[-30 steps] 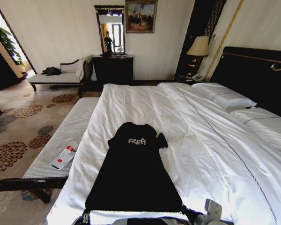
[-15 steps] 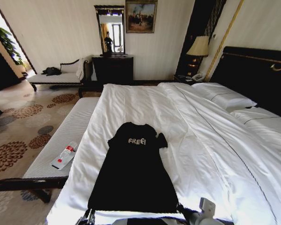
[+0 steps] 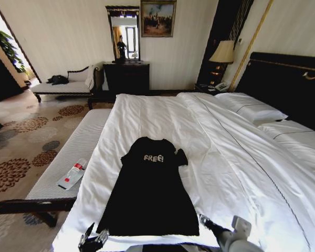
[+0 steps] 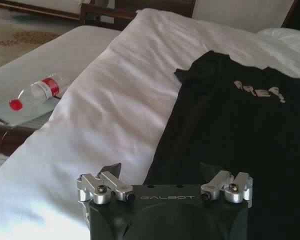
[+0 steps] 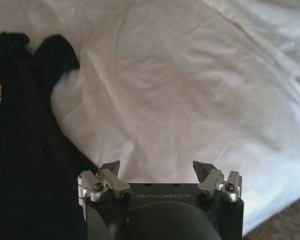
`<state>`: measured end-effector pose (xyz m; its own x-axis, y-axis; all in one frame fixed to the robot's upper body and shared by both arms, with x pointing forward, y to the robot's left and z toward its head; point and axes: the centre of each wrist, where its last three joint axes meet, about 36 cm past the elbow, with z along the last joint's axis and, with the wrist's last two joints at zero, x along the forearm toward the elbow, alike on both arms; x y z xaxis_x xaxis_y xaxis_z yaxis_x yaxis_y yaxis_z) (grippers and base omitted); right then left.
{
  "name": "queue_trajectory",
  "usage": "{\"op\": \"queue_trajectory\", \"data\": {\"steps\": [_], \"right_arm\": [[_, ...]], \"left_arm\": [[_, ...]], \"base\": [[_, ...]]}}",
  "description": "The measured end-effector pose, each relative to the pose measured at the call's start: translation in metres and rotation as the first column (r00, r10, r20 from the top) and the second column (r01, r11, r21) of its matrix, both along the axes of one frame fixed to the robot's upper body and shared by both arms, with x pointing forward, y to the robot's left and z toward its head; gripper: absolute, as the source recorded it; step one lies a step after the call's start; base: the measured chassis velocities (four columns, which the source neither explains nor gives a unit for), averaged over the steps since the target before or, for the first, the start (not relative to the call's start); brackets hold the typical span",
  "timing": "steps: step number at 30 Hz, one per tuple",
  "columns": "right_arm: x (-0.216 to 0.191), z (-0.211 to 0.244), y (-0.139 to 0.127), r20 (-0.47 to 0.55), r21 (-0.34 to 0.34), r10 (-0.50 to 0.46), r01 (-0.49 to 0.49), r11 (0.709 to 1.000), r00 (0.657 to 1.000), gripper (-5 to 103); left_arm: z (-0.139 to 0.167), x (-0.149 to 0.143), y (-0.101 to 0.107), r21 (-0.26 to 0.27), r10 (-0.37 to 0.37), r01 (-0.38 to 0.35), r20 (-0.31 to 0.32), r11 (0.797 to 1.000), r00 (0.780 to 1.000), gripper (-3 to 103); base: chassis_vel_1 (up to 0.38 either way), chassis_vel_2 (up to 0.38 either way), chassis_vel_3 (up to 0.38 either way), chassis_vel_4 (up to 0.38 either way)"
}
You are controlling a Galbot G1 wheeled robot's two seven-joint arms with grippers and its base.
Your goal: Fold the clothes on the bed.
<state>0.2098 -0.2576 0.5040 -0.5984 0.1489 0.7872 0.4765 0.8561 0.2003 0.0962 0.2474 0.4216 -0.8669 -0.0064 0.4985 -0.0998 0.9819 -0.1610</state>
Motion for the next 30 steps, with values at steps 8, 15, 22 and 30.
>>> {"op": "queue_trajectory", "data": {"steps": [8,15,22,30], "right_arm": [[0.049,0.015,-0.042,0.159,-0.049,0.083,-0.076,0.996,0.984,100],[0.138,0.014,-0.069,0.295,-0.065,0.199,-0.188,0.980,0.935,100],[0.203,0.004,-0.092,0.280,-0.040,0.261,-0.260,0.965,0.924,100],[0.269,-0.033,-0.110,0.258,-0.188,0.405,-0.365,0.912,0.877,100]], "left_arm": [[0.016,0.034,0.011,-0.002,0.007,-0.007,0.084,1.000,0.996,100],[0.032,0.101,0.027,-0.032,0.026,-0.022,0.121,0.999,0.992,100],[0.031,0.118,0.033,-0.021,-0.007,0.010,0.124,1.000,0.992,100],[0.009,0.115,0.016,-0.007,-0.109,0.110,0.098,0.994,0.989,100]], "base": [[0.000,0.000,0.000,0.000],[0.000,0.000,0.000,0.000],[0.000,0.000,0.000,0.000],[0.000,0.000,0.000,0.000]]}}
